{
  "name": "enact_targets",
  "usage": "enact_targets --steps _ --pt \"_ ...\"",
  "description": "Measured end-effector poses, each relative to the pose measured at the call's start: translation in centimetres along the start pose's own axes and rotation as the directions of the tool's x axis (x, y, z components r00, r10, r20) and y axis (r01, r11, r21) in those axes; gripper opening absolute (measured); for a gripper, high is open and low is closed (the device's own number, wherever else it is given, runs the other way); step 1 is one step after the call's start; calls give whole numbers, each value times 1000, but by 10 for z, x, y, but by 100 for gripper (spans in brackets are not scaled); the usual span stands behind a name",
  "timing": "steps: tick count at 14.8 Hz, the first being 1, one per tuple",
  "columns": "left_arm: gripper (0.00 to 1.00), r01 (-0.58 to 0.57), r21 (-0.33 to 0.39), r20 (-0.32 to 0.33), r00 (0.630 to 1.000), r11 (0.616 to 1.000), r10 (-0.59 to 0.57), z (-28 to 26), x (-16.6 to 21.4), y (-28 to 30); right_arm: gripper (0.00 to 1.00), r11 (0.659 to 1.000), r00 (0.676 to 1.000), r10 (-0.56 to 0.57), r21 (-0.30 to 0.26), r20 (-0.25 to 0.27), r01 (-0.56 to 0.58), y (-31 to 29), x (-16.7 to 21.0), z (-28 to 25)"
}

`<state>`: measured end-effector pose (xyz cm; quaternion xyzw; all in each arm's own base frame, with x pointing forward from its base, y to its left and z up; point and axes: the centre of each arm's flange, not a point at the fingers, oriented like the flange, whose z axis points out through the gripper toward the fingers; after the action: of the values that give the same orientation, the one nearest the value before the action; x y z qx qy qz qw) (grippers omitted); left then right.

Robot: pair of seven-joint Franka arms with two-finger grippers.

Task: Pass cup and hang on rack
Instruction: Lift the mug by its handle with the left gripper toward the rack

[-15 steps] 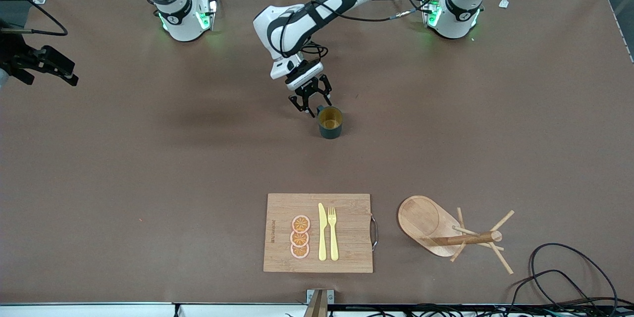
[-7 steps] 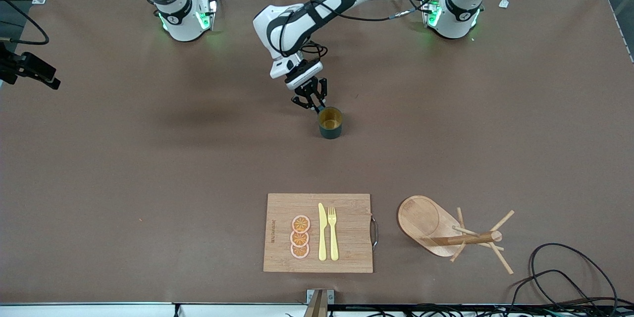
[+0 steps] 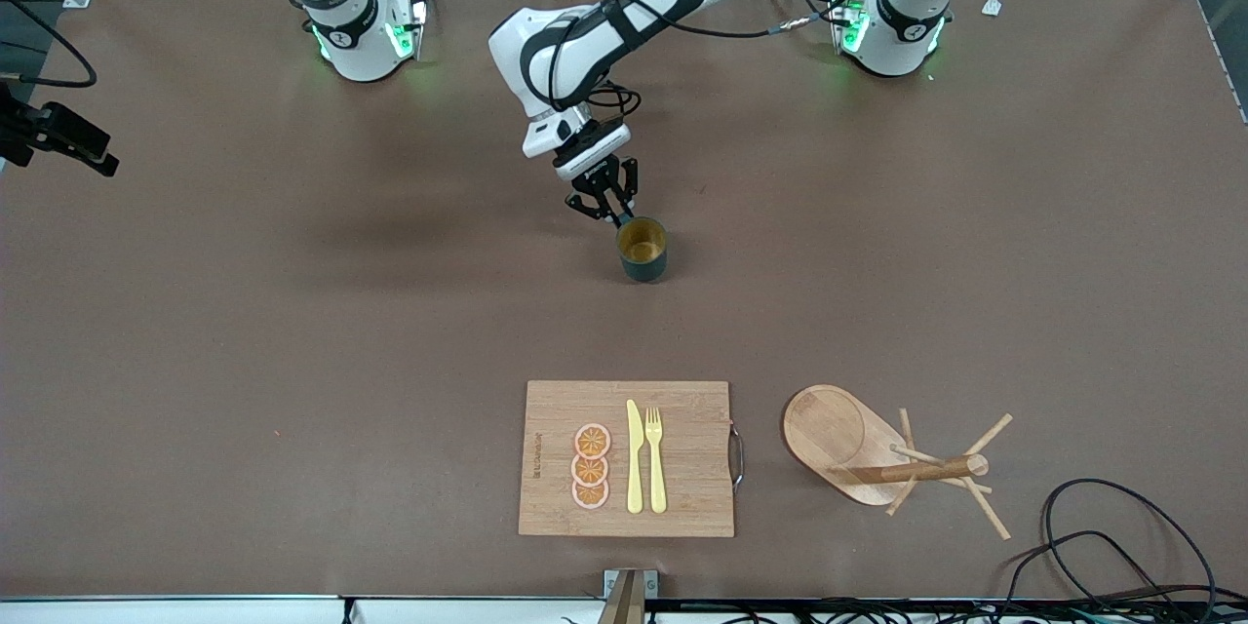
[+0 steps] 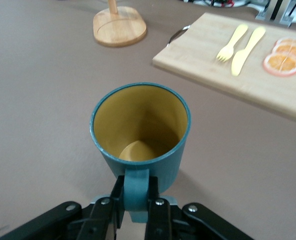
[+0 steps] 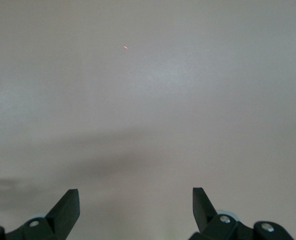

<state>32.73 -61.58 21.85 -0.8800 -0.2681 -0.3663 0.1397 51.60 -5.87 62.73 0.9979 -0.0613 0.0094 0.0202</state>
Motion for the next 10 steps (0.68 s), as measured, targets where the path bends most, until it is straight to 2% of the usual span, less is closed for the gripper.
enact_targets --steps 4,10 --pt "21 56 15 76 995 998 -57 -21 67 14 100 1000 1000 -1 0 -1 1 -1 0 0" --pt "21 163 36 261 951 986 -167 -68 212 6 100 1000 1000 -2 0 -2 2 -1 0 -1"
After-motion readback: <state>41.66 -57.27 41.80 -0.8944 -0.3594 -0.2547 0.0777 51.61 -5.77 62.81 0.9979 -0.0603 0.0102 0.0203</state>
